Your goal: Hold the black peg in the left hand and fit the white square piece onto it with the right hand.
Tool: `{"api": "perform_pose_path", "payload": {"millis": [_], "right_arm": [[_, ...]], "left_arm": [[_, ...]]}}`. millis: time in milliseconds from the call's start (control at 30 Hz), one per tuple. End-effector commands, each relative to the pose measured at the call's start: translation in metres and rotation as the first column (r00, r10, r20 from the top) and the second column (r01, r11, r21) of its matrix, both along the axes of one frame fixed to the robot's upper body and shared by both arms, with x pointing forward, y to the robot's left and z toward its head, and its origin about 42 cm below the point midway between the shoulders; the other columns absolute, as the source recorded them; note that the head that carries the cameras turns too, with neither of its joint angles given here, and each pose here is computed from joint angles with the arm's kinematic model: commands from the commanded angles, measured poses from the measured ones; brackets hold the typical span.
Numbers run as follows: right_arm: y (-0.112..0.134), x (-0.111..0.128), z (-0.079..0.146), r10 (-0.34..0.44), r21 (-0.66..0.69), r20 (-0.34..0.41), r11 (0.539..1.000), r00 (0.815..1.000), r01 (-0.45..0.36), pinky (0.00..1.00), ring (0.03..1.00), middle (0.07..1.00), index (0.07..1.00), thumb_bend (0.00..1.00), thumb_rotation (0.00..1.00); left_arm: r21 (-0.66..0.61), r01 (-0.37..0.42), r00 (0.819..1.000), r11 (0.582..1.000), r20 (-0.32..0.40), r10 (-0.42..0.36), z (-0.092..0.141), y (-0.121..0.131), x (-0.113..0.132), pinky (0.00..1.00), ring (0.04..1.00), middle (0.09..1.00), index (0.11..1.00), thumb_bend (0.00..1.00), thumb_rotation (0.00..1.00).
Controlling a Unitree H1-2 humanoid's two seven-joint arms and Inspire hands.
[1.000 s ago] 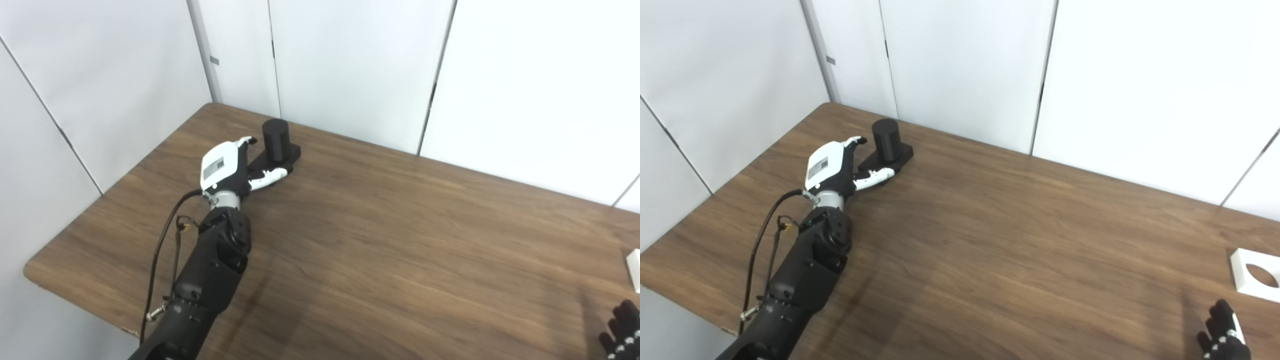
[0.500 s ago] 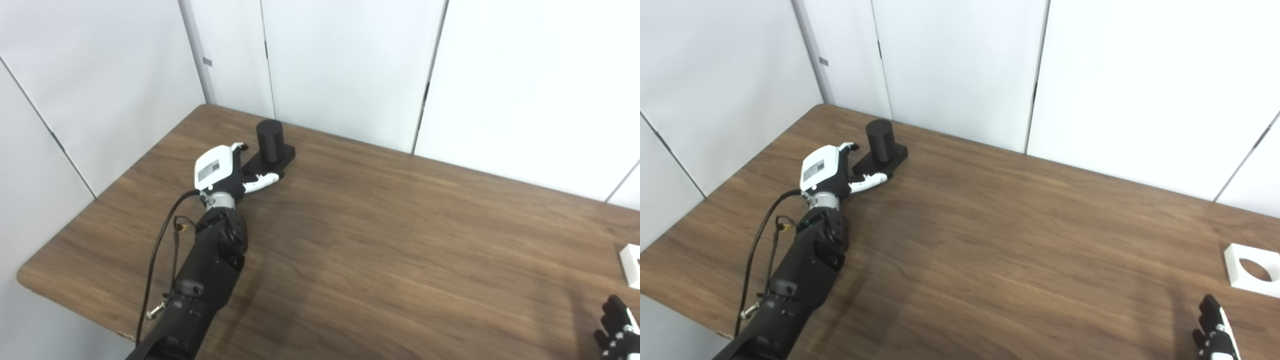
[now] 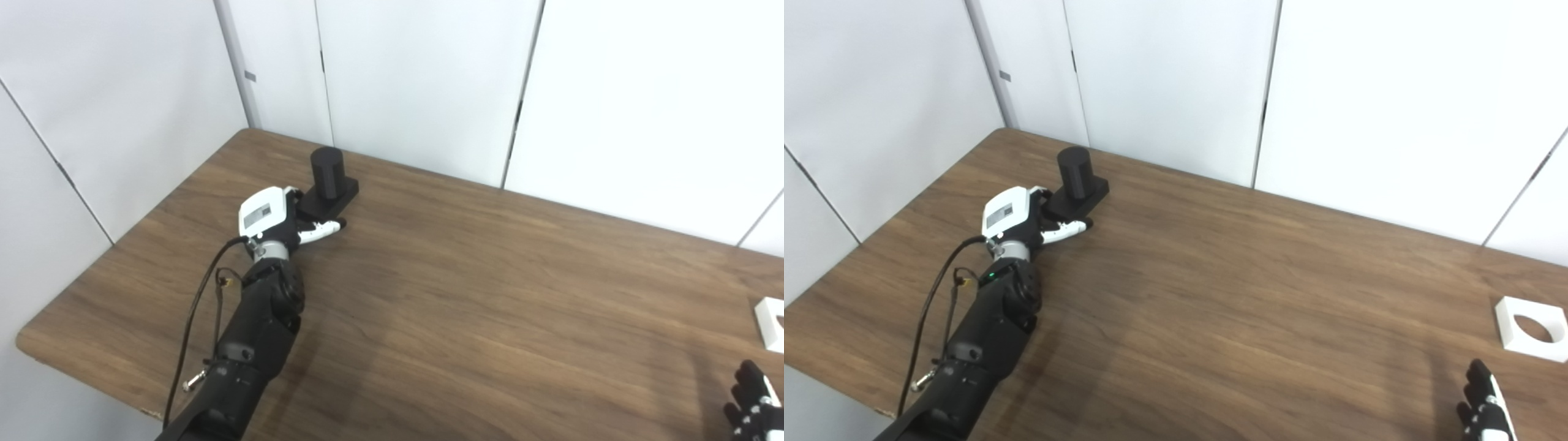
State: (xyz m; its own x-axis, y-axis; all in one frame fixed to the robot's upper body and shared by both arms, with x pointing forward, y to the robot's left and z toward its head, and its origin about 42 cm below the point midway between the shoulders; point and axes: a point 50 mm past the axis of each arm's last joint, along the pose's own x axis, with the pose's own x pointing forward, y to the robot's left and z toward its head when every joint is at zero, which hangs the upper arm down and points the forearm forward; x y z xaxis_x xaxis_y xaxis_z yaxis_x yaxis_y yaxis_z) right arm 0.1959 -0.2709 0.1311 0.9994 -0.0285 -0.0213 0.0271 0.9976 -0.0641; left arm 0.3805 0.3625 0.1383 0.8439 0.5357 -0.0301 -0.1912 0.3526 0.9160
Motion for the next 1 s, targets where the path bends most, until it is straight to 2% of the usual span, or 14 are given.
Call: {"api": "perform_pose_path", "payload": {"millis": [0,200,467,667,767,833,933,967], "right_arm": [[0.006,0.000,0.010,-0.006,0.023,0.054,1.000,0.999,0.005,1.00,1.000,0.993,0.967,0.48,1.00],[0.007,0.000,0.011,-0.008,0.028,0.045,1.000,0.999,0.007,1.00,1.000,1.000,1.000,0.49,1.00],[0.010,-0.001,0.014,-0.005,0.023,0.054,1.000,0.999,0.003,1.00,1.000,1.000,1.000,0.42,1.00],[0.012,-0.001,0.014,-0.006,0.038,0.059,0.999,0.998,0.004,1.00,1.000,1.000,1.000,0.42,1.00],[0.013,-0.001,0.015,-0.004,0.031,0.062,1.000,0.998,0.003,1.00,1.000,1.000,1.000,0.41,1.00],[0.014,-0.001,0.016,-0.010,0.024,0.053,1.000,0.999,0.009,1.00,1.000,1.000,1.000,0.41,1.00],[0.013,-0.001,0.016,-0.012,0.018,0.051,1.000,0.999,0.011,1.00,1.000,1.000,1.000,0.39,1.00],[0.013,-0.001,0.015,-0.010,0.017,0.053,1.000,0.999,0.009,1.00,1.000,1.000,1.000,0.37,1.00]], "left_arm": [[0.064,-0.016,0.997,0.998,0.072,0.011,0.026,0.004,0.015,0.94,0.897,0.870,0.786,0.89,0.61],[0.079,-0.025,0.998,0.997,0.066,0.020,0.027,0.008,0.015,0.93,0.897,0.879,0.834,0.90,0.62],[0.092,-0.046,0.996,0.995,0.074,0.040,0.027,0.009,0.018,0.93,0.897,0.873,0.820,0.89,0.62],[0.102,-0.096,0.990,0.990,0.113,0.084,0.026,0.010,0.021,0.87,0.832,0.789,0.704,0.87,0.56],[0.088,-0.097,0.986,0.991,0.142,0.084,0.026,0.012,0.020,0.85,0.821,0.772,0.637,0.82,0.47],[0.077,-0.095,0.982,0.992,0.170,0.081,0.024,0.013,0.019,0.83,0.811,0.756,0.568,0.81,0.36],[0.067,-0.095,0.977,0.993,0.197,0.080,0.021,0.015,0.018,0.81,0.799,0.729,0.512,0.81,0.28],[0.058,-0.094,0.975,0.994,0.206,0.081,0.019,0.015,0.018,0.82,0.796,0.711,0.488,0.60,0.13]]}}
